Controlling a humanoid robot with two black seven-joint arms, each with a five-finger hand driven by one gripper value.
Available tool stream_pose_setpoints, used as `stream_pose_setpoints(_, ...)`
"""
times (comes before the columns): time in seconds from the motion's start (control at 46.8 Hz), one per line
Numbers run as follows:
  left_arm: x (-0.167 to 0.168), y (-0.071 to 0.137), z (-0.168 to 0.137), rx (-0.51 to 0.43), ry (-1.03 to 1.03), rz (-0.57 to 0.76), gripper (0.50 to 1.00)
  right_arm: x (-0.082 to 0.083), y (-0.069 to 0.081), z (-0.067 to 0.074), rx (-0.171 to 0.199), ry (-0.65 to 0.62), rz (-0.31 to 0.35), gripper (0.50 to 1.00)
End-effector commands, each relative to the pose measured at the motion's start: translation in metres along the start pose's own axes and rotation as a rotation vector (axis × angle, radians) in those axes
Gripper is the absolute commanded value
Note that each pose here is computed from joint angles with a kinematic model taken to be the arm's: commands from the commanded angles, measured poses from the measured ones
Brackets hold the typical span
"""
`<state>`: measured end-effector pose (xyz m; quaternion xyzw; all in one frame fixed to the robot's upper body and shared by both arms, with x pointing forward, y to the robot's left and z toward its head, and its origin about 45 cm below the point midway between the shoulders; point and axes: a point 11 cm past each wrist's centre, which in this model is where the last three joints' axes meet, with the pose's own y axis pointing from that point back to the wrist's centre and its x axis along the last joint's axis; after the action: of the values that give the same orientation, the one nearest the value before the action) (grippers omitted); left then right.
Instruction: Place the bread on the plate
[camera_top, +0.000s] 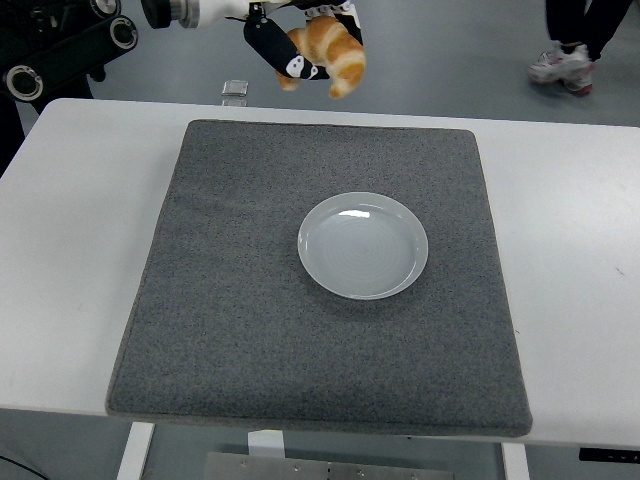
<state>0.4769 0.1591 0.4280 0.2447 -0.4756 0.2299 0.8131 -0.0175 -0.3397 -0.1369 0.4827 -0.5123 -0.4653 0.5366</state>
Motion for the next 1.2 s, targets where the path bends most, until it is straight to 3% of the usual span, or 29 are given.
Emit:
stream_pose_setpoints(0.0,-0.005,-0.012,0.016,-0.052,0.017,-0.005,0.5,0.0,0.0,0.0,0.0,0.0,0.0,0.952)
stream_pose_setpoints(0.321,-0.051,-0.043,0.05,-0.151,0.03,-0.12,0.5,0.0,0.0,0.0,0.0,0.0,0.0,0.954)
stream_pose_setpoints(0.855,-0.125,-0.042,0.016,-0.073,0.048,-0.279,0.5,0.0,0.0,0.0,0.0,0.0,0.0,0.954)
stream_pose_setpoints(1.175,-0.146,-0.04,-0.001,-0.032,0.009,-0.301,0.5,0.0,0.0,0.0,0.0,0.0,0.0,0.952)
